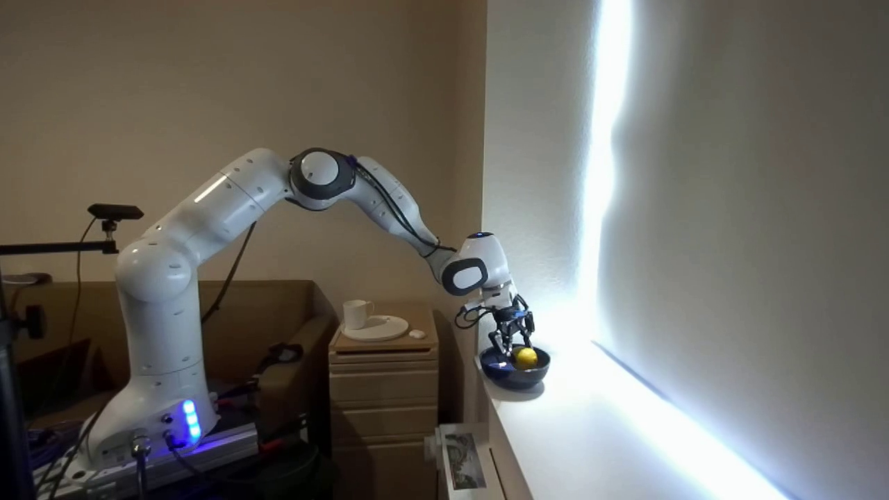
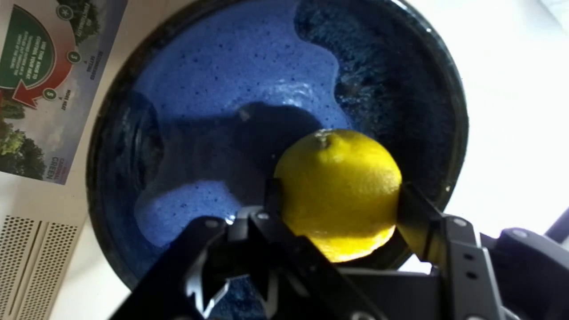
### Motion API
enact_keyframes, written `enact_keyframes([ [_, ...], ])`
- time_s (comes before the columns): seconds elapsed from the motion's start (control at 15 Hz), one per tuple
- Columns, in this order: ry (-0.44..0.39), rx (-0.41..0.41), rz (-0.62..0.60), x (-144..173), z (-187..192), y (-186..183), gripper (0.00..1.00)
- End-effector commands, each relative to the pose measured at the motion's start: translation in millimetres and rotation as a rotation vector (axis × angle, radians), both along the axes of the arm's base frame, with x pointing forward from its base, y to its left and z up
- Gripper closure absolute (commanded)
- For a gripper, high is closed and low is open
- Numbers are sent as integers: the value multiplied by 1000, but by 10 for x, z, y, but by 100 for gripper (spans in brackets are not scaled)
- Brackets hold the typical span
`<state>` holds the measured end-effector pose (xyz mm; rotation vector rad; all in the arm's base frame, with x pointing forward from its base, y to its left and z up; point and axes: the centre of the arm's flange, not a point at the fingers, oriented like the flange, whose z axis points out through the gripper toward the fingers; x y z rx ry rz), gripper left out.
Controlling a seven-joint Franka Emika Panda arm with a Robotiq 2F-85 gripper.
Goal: Pick the fruit in the bowl on the windowsill and put it on the plate on the drawer
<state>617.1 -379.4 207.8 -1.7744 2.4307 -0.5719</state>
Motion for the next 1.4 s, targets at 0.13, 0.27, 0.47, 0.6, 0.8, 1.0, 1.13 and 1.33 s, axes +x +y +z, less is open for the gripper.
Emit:
enact_keyframes([
  [0.13, -144, 101, 157, -566, 791, -133, 59],
  [0.27, -189, 115, 265, -774, 1137, -127, 59],
  [0.47, -222, 124, 433, -1096, 1625, 6, 59],
  [0.6, -229, 145, 545, -1332, 1773, 179, 59],
  [0.8, -255, 190, 720, -1429, 1882, 688, 59],
  [1.0, -299, 222, 900, -1396, 1905, 1209, 59],
  [1.13, -365, 261, 992, -1405, 1921, 1218, 59],
  [1.33, -346, 247, 973, -1241, 1940, 1270, 34],
])
